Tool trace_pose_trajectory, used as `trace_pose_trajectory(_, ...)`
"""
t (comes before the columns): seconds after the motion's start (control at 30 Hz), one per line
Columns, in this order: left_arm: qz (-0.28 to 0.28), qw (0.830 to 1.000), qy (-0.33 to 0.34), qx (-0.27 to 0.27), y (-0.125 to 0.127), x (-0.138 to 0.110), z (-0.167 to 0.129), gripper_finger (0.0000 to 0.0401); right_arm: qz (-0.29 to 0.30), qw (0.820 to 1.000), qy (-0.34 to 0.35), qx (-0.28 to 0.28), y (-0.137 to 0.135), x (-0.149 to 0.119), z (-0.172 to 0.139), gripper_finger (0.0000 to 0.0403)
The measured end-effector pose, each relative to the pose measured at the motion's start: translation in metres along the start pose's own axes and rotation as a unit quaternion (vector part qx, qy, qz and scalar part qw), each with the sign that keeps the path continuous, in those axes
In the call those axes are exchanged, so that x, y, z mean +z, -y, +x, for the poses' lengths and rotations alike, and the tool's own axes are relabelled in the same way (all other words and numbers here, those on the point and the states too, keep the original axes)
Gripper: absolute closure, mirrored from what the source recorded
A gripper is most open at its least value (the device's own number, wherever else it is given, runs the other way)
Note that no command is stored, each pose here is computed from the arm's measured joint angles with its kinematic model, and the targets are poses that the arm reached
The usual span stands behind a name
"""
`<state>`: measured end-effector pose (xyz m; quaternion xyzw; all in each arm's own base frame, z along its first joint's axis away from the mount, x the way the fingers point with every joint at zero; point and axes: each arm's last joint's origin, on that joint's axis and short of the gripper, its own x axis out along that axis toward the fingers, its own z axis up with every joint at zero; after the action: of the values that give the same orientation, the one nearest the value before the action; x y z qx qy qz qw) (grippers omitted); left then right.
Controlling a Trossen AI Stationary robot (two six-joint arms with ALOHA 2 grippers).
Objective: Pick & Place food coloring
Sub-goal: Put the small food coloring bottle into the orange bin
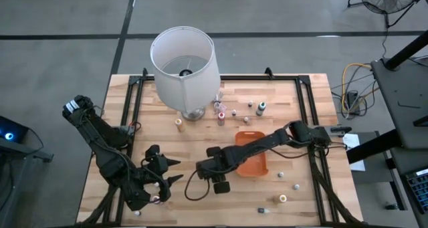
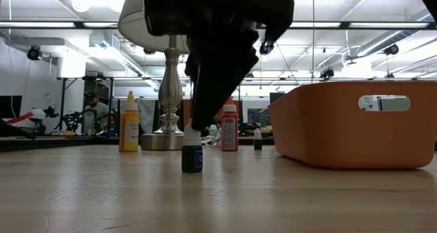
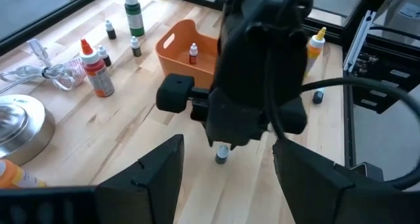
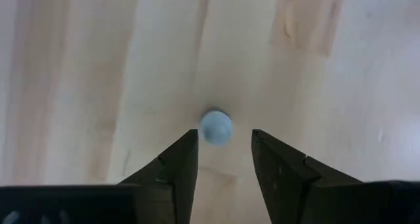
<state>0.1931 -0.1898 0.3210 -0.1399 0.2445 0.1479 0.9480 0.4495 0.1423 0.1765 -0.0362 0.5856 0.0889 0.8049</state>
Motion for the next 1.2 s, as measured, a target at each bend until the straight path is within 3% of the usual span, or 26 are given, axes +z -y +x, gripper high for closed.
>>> trace_pose_trajectory(1.2,-0.001,1.0,0.0,0.0,0.0,0.0,0.0,0.0195,0.001,1.0,0.01,0.002,0.0,-0.004,0.011,0.031)
